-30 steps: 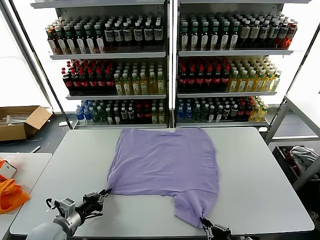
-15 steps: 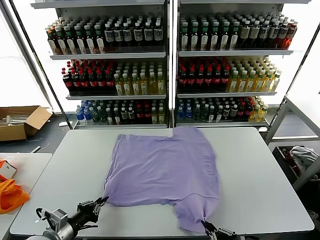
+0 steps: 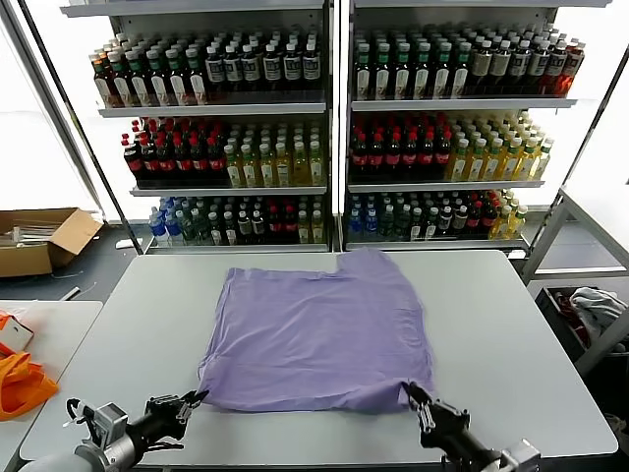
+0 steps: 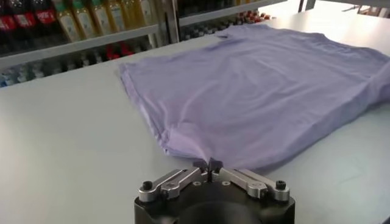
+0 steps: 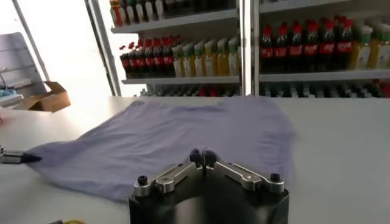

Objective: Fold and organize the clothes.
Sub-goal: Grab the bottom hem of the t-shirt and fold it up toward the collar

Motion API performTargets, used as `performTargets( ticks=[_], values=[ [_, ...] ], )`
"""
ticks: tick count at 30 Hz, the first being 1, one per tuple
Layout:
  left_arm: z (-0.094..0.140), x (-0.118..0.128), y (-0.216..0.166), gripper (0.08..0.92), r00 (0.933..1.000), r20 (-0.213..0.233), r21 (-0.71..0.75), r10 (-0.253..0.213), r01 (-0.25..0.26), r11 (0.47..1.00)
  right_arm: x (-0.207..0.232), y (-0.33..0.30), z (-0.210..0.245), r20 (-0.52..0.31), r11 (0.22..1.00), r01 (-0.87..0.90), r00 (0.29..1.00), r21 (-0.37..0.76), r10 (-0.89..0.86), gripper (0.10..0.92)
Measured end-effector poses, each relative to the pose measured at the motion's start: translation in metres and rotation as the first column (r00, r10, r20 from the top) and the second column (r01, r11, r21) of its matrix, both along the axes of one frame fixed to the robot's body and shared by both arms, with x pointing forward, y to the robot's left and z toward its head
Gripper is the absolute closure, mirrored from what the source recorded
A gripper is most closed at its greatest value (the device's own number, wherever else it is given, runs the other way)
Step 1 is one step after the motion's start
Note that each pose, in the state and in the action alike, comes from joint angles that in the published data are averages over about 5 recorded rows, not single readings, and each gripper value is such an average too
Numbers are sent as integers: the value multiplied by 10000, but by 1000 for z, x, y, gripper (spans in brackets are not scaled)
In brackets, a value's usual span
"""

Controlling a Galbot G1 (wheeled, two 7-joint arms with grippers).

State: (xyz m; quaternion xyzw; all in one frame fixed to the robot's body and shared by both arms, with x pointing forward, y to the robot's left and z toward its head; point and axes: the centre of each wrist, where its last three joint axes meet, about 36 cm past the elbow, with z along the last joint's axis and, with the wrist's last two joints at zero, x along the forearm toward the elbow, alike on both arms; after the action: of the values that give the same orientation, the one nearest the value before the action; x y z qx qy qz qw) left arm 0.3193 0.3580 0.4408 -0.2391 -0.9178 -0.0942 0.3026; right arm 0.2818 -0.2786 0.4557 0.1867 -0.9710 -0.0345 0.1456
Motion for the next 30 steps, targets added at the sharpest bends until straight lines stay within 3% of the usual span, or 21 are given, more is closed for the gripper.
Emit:
performTargets(
  ticks=[14, 30],
  values=[
    [1, 56, 9, 911, 9997, 215, -644, -105, 118, 9979, 74, -23, -9, 558, 9989, 399, 9977, -225, -386, 915],
    [-5, 131, 14, 909, 9992, 350, -1440, 201, -149, 9895, 132, -25, -32, 105, 9970, 523, 9986, -568, -518, 909]
  ],
)
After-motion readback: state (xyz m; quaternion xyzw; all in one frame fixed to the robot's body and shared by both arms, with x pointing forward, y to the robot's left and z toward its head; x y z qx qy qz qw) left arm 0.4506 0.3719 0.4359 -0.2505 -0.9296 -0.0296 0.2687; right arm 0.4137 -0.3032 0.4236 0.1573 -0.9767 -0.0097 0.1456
